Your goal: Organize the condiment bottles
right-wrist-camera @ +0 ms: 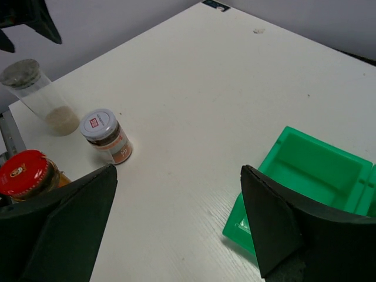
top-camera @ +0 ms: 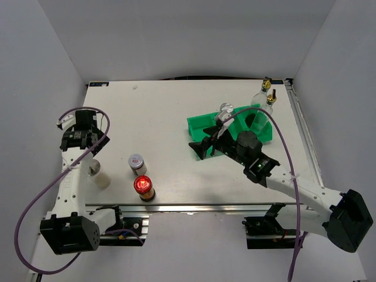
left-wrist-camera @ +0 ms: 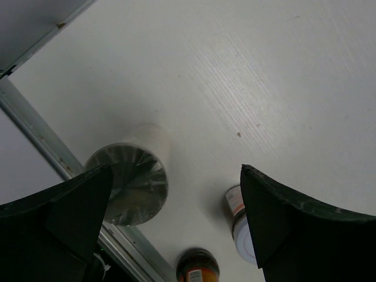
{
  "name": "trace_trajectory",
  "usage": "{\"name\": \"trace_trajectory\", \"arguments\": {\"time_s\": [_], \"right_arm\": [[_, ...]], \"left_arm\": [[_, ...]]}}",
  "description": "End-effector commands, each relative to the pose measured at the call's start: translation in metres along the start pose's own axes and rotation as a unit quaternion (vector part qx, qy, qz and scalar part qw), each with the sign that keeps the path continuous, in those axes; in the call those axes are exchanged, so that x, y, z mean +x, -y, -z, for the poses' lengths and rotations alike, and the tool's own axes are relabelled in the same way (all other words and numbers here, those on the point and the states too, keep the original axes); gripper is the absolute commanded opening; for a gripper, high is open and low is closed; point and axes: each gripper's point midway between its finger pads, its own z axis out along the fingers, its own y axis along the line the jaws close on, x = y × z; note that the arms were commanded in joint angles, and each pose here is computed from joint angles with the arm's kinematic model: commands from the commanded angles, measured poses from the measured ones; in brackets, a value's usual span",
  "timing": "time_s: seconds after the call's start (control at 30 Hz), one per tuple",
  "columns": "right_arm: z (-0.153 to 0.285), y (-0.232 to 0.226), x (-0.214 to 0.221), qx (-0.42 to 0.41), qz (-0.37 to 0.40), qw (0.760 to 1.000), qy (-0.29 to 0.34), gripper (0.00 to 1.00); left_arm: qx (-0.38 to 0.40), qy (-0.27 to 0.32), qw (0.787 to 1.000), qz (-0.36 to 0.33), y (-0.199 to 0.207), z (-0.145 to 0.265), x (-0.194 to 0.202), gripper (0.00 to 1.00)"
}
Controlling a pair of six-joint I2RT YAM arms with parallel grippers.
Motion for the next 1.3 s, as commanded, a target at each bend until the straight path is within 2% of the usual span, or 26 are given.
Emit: {"name": "trace_trajectory", "arguments": {"time_s": [0.0,0.1,0.3,0.47,0.77,0.97,1.0,1.1,1.27], "right_arm": [[0.000,0.009,-0.003,0.020,-0.009,1.000,0.008,0.90],[-0.001,0.009,0.001,0.019,-0.010,1.000,-0.002,0.90],[-0.004,0.010,0.010,0.013,-0.010,1.000,-0.012,0.89],[-0.007,0.008,0.013,0.005,-0.014,1.000,-0.017,0.89],[-0.008,0.008,0.016,0.004,-0.016,1.000,-0.026,0.89],[-0.008,0.008,0.017,0.005,-0.018,0.999,-0.029,0.89],[-0.008,0.008,0.016,0.005,-0.018,0.999,-0.029,0.89],[-0.008,0.007,0.015,0.003,-0.020,0.999,-0.029,0.89],[-0.007,0.007,0.016,0.003,-0.019,0.999,-0.031,0.89]], "left_arm": [[-0.037,0.006,0.999,-0.008,-0.028,0.013,0.000,0.98],[-0.066,-0.006,0.997,-0.026,-0.040,0.014,0.005,0.98],[-0.077,-0.023,0.996,-0.041,-0.047,0.002,0.019,0.98],[-0.038,-0.031,0.998,-0.030,-0.034,-0.010,0.030,0.98],[-0.052,-0.044,0.997,-0.039,-0.039,-0.024,0.043,0.98],[-0.053,-0.041,0.997,-0.038,-0.042,-0.029,0.048,0.82],[-0.051,-0.041,0.997,-0.038,-0.040,-0.030,0.049,0.75],[-0.050,-0.040,0.997,-0.040,-0.040,-0.031,0.049,0.62],[-0.029,-0.038,0.998,-0.039,-0.032,-0.029,0.045,0.47]]}}
